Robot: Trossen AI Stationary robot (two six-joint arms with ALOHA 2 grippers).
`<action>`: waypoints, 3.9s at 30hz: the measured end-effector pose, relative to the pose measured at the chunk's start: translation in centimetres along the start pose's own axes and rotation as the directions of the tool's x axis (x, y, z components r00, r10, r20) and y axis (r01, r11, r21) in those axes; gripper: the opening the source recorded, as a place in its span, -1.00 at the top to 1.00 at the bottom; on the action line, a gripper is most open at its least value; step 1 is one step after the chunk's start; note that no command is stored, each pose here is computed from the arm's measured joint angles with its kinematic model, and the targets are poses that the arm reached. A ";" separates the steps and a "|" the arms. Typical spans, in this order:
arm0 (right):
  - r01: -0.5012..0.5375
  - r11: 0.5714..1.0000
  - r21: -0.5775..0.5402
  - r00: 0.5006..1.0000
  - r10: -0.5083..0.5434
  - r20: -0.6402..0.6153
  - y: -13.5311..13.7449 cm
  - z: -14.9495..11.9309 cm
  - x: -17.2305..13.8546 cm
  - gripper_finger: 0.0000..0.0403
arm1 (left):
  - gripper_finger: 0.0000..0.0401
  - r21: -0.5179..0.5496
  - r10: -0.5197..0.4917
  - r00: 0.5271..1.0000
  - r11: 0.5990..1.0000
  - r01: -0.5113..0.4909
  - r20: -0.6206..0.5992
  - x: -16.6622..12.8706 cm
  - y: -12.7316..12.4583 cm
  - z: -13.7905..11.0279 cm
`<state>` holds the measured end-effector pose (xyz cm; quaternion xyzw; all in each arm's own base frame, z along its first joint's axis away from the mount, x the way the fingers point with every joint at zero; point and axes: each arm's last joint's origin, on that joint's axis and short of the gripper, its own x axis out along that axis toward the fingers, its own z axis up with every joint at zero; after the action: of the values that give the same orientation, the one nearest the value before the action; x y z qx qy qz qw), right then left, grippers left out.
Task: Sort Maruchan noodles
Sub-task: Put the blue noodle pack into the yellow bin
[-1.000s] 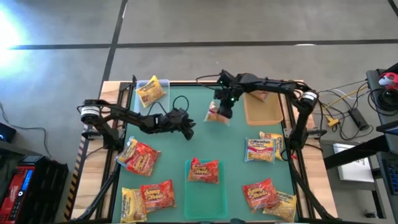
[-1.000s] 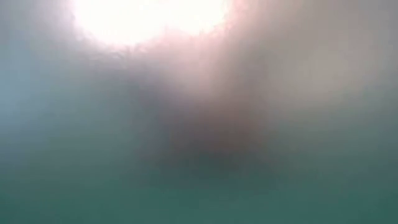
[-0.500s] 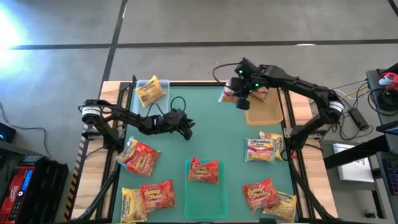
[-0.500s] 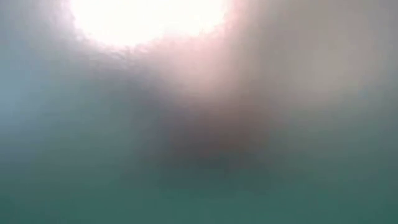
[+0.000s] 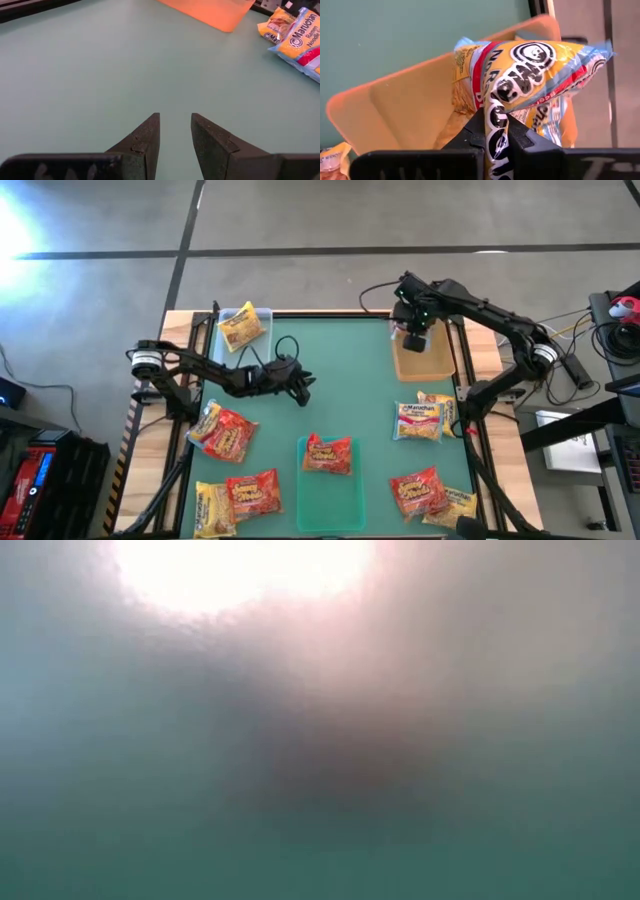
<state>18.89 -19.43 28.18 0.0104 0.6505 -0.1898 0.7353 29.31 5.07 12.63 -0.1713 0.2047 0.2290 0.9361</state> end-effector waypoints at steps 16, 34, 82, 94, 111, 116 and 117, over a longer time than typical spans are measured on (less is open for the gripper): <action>0.047 0.998 -0.029 0.999 -0.047 0.013 -2.1 -1.5 5.2 0.91 | 0.53 0.003 -0.005 1.000 1.000 0.005 0.001 0.0 -0.1 0.0; 0.181 0.983 0.019 0.982 -0.182 0.050 -2.5 -1.6 7.3 0.52 | 0.53 0.008 -0.005 1.000 1.000 0.005 0.001 0.0 -0.1 -0.1; -0.003 0.955 0.298 0.995 -0.027 0.096 10.3 2.1 -0.4 0.37 | 0.53 -0.005 -0.273 0.962 0.962 0.273 -0.006 0.2 -3.7 2.0; -0.125 0.901 0.416 0.989 0.144 -0.015 20.6 -3.2 -0.1 0.44 | 0.53 0.032 -0.287 0.958 0.957 0.287 -0.011 0.0 -4.2 1.8; 0.005 0.841 0.541 0.898 0.235 -0.373 26.8 -9.8 -0.9 0.53 | 0.53 0.087 -0.288 0.957 0.954 0.288 -0.006 0.0 -4.2 2.0; 0.053 0.854 0.518 0.890 0.195 -0.412 26.5 -10.6 0.2 0.60 | 0.53 0.084 -0.289 0.957 0.954 0.288 -0.006 0.0 -4.2 2.0; 0.062 0.858 0.510 0.888 0.187 -0.421 26.4 -10.8 0.5 0.61 | 0.53 0.084 -0.289 0.957 0.954 0.288 -0.006 0.0 -4.2 2.0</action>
<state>16.40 7.79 19.95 0.2705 0.7301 -0.3225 0.5383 32.01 2.37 15.27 -0.1591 0.1841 0.0816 0.9665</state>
